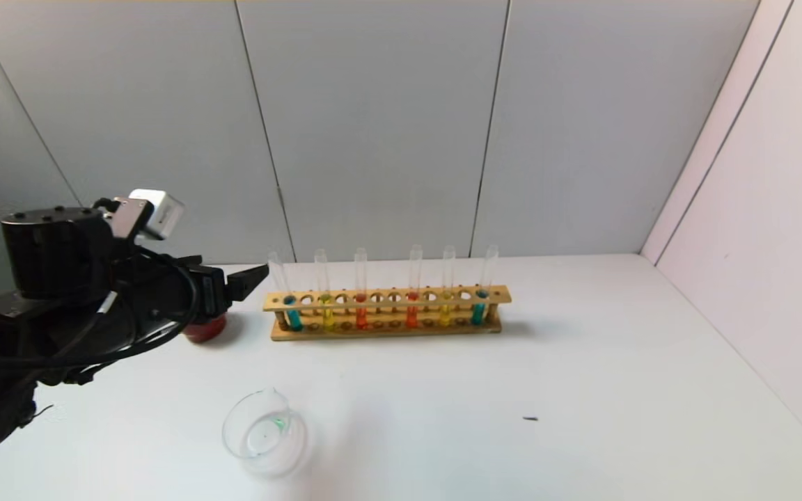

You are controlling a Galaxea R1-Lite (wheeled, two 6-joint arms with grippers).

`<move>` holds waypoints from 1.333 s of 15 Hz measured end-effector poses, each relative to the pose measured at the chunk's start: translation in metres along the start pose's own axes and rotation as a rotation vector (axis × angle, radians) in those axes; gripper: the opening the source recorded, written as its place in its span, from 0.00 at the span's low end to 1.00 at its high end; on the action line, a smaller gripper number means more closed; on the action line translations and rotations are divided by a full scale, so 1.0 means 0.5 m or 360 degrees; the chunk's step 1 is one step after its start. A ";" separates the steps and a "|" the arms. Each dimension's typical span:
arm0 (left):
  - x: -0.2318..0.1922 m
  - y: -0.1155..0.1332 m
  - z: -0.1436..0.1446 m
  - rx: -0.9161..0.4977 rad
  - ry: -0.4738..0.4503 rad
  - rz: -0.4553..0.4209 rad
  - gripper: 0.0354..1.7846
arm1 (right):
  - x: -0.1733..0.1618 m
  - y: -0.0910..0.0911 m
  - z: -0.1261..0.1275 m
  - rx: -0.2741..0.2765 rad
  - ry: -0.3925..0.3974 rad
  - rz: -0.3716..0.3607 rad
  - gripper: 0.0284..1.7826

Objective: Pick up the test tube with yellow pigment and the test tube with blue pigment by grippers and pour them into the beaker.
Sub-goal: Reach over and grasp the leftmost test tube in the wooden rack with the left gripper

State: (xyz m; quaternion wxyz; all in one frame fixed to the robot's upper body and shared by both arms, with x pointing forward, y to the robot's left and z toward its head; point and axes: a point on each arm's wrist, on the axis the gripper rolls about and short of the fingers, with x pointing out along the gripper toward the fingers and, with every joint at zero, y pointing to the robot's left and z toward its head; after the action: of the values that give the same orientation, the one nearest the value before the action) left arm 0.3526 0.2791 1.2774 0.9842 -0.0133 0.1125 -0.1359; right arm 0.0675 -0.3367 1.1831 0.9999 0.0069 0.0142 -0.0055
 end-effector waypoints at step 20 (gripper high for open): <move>0.193 0.011 -0.092 0.0008 0.0069 -0.0019 0.98 | 0.000 0.000 0.000 -0.0001 0.0000 0.0000 0.95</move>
State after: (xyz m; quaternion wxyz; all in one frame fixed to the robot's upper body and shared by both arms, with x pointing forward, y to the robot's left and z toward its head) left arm 0.4344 0.2585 1.2111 0.9808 -0.0088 0.1332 -0.1423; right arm 0.0675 -0.3367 1.1831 0.9999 0.0066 0.0142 -0.0055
